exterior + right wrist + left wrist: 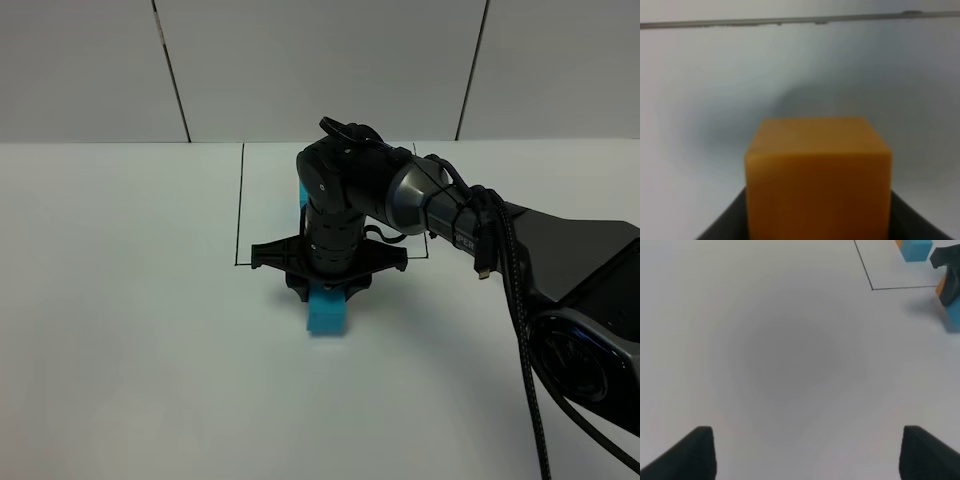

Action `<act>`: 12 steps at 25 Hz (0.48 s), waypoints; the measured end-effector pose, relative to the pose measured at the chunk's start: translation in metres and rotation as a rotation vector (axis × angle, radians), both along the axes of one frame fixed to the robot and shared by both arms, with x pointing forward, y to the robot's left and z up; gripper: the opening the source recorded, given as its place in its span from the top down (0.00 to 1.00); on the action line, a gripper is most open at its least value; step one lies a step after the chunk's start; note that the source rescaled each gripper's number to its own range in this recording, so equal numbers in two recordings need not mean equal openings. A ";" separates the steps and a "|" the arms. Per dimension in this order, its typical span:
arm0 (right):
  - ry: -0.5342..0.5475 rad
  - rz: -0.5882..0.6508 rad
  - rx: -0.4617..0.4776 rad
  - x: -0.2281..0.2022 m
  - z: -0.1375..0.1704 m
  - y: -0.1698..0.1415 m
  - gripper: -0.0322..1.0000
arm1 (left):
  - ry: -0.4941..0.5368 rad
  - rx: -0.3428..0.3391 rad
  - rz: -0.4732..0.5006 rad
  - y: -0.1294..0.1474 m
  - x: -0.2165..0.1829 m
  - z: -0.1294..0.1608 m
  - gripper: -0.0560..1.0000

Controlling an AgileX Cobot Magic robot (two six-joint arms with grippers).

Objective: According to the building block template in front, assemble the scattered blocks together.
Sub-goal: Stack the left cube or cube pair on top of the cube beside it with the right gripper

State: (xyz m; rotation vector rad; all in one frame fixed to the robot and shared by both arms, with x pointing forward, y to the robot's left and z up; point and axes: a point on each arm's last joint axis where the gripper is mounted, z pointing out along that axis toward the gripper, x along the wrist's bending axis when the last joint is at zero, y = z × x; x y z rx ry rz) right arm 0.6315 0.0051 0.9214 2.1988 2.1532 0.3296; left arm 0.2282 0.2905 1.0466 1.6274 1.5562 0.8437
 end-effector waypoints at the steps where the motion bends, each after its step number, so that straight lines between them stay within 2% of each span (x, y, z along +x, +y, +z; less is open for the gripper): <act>1: -0.004 0.002 -0.005 0.000 0.000 0.000 0.96 | 0.000 0.000 0.000 0.000 0.000 0.000 0.30; 12: 0.024 0.041 -0.038 0.001 -0.020 0.000 0.96 | 0.000 0.000 0.000 0.000 0.000 0.000 0.30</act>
